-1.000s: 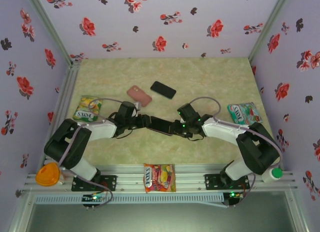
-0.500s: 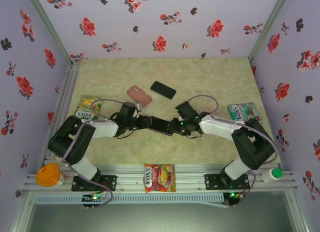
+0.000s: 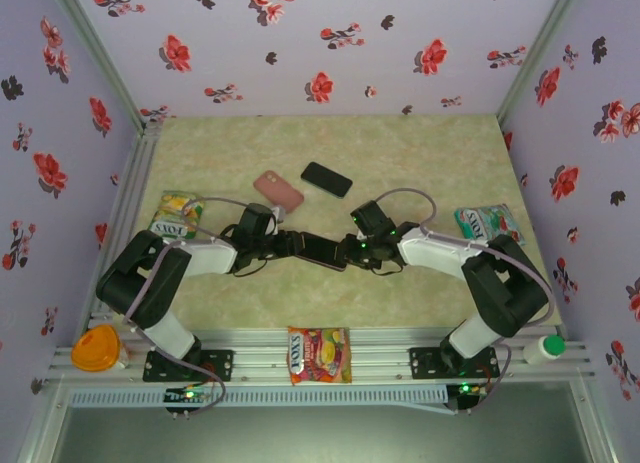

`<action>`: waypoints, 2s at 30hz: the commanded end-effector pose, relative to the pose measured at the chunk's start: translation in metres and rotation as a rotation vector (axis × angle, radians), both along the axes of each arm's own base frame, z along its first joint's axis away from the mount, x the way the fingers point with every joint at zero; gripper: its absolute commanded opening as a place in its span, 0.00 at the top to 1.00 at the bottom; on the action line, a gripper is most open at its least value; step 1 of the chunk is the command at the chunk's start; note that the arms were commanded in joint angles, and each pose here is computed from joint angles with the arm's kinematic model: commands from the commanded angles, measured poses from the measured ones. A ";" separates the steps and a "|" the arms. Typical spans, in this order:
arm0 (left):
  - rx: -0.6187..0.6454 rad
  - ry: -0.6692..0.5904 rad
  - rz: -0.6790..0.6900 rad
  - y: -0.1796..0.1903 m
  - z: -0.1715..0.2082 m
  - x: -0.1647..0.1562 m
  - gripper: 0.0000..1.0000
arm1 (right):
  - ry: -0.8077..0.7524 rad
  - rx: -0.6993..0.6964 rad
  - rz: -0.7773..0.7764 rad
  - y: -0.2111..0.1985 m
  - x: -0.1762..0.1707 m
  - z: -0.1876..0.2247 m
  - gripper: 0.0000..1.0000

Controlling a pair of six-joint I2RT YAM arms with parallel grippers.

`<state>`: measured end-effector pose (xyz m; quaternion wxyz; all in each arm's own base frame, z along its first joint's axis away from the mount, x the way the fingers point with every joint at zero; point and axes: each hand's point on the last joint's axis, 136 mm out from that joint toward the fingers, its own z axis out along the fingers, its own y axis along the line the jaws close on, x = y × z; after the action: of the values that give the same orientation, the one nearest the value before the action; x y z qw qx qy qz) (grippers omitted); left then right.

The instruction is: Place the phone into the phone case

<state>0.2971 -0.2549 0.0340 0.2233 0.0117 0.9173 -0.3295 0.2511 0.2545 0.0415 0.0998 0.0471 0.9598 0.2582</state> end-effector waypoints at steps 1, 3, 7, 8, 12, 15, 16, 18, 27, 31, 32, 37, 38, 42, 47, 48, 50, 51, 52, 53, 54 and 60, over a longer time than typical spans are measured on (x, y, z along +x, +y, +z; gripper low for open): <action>-0.024 -0.005 -0.005 -0.005 0.003 0.003 0.57 | -0.018 0.013 0.019 0.006 0.009 0.004 0.65; -0.025 -0.006 -0.004 -0.005 0.004 0.004 0.56 | -0.017 0.014 0.021 0.007 0.009 0.004 0.65; -0.024 -0.003 -0.006 -0.005 0.003 0.002 0.56 | -0.015 0.021 0.023 0.010 0.010 0.003 0.65; -0.024 -0.002 -0.005 -0.004 0.003 0.002 0.56 | -0.014 0.023 0.022 0.010 0.011 0.003 0.65; -0.023 0.000 -0.007 -0.005 0.002 0.001 0.56 | -0.019 0.034 0.025 0.013 0.013 0.005 0.66; -0.024 0.002 -0.008 -0.005 0.002 0.001 0.56 | -0.023 0.041 0.025 0.015 0.014 0.007 0.66; -0.024 0.004 -0.007 -0.005 0.001 0.001 0.56 | -0.022 0.044 0.025 0.015 0.014 0.007 0.65; -0.025 0.005 -0.009 -0.006 0.001 0.000 0.56 | -0.021 0.052 0.026 0.017 0.014 0.007 0.65; -0.030 0.002 -0.022 -0.010 0.002 -0.002 0.56 | -0.029 0.083 0.024 0.023 0.018 0.009 0.66; -0.031 0.002 -0.021 -0.010 0.003 -0.002 0.56 | -0.028 0.090 0.027 0.025 0.019 0.009 0.66; -0.029 0.003 -0.021 -0.010 0.002 -0.002 0.56 | -0.029 0.091 0.027 0.025 0.019 0.009 0.66; -0.029 0.002 -0.019 -0.010 0.003 -0.002 0.56 | -0.029 0.091 0.029 0.025 0.019 0.009 0.66; -0.029 0.001 -0.018 -0.010 0.004 -0.001 0.56 | -0.030 0.090 0.030 0.025 0.019 0.010 0.66; -0.023 -0.002 -0.017 -0.009 0.004 -0.002 0.56 | -0.038 0.072 0.031 0.021 0.018 0.012 0.64; 0.000 -0.009 0.003 -0.003 0.003 -0.002 0.56 | -0.053 0.042 0.031 0.014 0.017 0.018 0.59; 0.003 -0.008 0.002 -0.002 0.003 -0.002 0.56 | -0.057 0.038 0.031 0.013 0.017 0.019 0.59; 0.004 -0.006 0.002 -0.002 0.003 -0.002 0.56 | -0.065 0.027 0.030 0.010 0.017 0.022 0.58; 0.005 -0.006 0.003 -0.001 0.003 -0.003 0.56 | -0.067 0.023 0.027 0.008 0.017 0.023 0.58; 0.006 -0.007 0.003 -0.001 0.003 -0.003 0.56 | -0.070 0.023 0.029 0.008 0.016 0.025 0.58; 0.006 -0.007 0.004 -0.001 0.003 -0.003 0.55 | -0.071 0.024 0.030 0.008 0.016 0.026 0.58; 0.006 -0.009 0.007 -0.001 0.004 -0.003 0.55 | -0.070 0.024 0.032 0.008 0.015 0.026 0.59; 0.005 -0.014 0.017 0.001 0.005 -0.002 0.55 | -0.064 0.038 0.033 0.008 0.010 0.029 0.67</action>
<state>0.2987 -0.2525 0.0330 0.2289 0.0080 0.9189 -0.3211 0.2614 0.2626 0.0601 0.1154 0.0323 0.9527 0.2792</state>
